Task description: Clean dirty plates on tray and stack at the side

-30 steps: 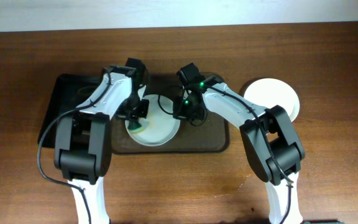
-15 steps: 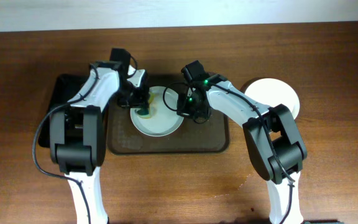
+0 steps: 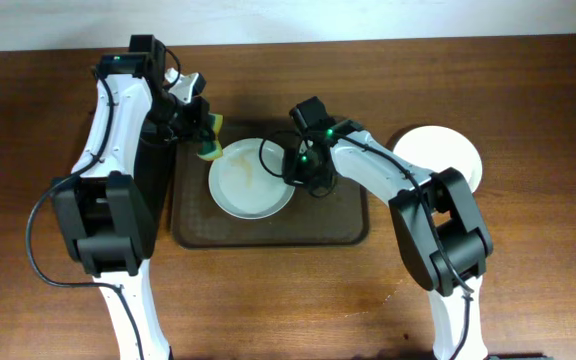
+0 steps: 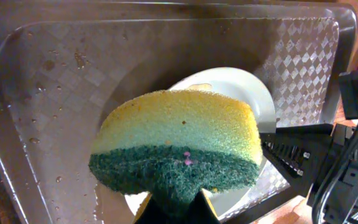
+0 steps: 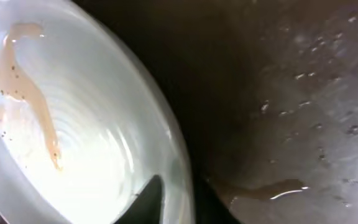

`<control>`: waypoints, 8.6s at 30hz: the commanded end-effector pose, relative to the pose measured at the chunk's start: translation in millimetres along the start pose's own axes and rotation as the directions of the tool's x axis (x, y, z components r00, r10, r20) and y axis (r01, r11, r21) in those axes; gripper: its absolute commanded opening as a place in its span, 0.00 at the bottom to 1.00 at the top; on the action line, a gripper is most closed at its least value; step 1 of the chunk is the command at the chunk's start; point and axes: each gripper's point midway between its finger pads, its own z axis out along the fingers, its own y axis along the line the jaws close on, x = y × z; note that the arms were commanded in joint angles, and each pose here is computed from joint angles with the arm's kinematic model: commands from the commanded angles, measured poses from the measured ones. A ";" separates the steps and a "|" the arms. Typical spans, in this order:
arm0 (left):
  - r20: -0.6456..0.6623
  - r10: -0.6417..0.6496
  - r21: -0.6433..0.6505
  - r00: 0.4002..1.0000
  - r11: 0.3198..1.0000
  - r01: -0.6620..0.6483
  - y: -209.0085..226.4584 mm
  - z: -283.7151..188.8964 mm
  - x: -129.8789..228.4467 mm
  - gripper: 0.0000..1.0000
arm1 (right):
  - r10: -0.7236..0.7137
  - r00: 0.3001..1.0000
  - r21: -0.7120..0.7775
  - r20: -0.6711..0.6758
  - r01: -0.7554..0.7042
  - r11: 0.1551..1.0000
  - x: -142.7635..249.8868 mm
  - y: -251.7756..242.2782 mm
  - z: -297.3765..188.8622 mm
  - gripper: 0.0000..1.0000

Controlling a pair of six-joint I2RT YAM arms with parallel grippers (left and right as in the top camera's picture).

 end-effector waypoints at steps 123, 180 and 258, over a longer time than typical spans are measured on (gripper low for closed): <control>0.305 -0.243 -0.386 0.921 0.853 0.353 86.5 -159.9 -7.2 0.99 | -0.035 0.869 0.286 0.493 -0.125 0.950 -46.6 -98.8 -298.0 0.83; 0.369 -0.179 -0.356 0.912 0.879 0.317 56.3 -185.8 -14.5 0.99 | -0.291 0.081 0.268 0.953 0.221 0.938 110.7 -168.3 -277.7 0.98; 0.674 0.712 -0.730 0.196 0.682 0.033 52.5 -116.4 211.6 0.99 | -0.292 0.172 0.255 0.941 0.207 0.944 112.7 -177.5 -257.3 0.98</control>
